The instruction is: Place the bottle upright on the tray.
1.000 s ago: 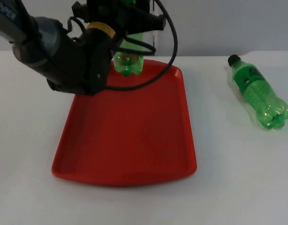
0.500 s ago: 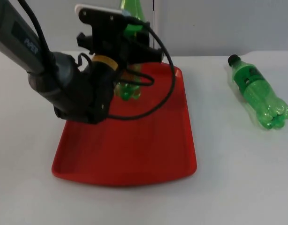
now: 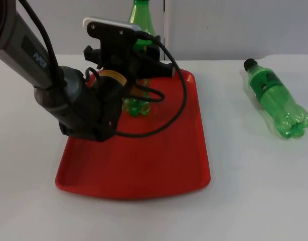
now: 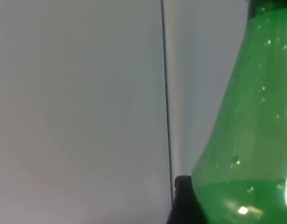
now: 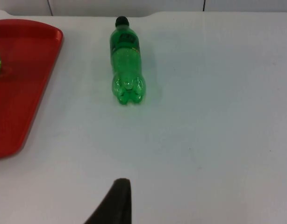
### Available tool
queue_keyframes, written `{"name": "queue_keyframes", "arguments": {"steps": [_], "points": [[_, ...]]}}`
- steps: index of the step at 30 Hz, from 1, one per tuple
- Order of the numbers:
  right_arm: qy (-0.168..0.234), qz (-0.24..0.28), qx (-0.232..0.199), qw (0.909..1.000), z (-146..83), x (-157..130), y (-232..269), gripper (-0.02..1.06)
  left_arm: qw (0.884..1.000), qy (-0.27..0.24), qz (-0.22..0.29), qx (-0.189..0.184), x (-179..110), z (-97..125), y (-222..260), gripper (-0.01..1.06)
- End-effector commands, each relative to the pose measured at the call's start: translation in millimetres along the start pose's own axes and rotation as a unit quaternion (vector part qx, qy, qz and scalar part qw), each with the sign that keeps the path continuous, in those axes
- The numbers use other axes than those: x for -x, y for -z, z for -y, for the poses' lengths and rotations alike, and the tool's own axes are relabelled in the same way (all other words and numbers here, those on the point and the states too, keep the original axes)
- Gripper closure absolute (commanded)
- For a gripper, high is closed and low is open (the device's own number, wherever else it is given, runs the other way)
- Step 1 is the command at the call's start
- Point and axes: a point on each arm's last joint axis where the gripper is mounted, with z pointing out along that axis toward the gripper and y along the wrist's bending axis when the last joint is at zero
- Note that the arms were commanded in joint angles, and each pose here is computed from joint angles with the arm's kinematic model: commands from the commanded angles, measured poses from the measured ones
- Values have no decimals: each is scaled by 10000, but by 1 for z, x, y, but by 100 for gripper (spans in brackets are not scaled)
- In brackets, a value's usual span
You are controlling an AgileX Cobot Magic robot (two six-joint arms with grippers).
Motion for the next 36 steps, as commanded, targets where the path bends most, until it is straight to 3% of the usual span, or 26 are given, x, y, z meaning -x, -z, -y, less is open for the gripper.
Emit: {"name": "queue_keyframes", "arguments": {"steps": [1, 5, 6, 8, 12, 23, 36], "points": [[-10, 36, -32, 10000, 0, 0, 0, -1, 9999, -22, 72, -131, 1, 3, 0, 99], [-10, 36, -32, 10000, 0, 0, 0, -1, 9996, -47, 87, -256, 2, 5, 0, 63], [-10, 36, -32, 10000, 0, 0, 0, -1, 9996, -47, 87, -256, 2, 5, 0, 63], [-10, 36, -32, 10000, 0, 0, 0, -1, 9996, 45, 84, -257, 2, 5, 0, 39], [-10, 36, -32, 10000, 0, 0, 0, -1, 9996, 46, 84, -257, 2, 5, 0, 15], [-10, 36, -32, 10000, 0, 0, 0, -1, 9996, 65, 84, -257, 2, 5, 0, 12], [-10, 36, -32, 10000, 0, 0, 0, -1, 9984, 71, -475, -293, -20, 2, 26, 12]]}}
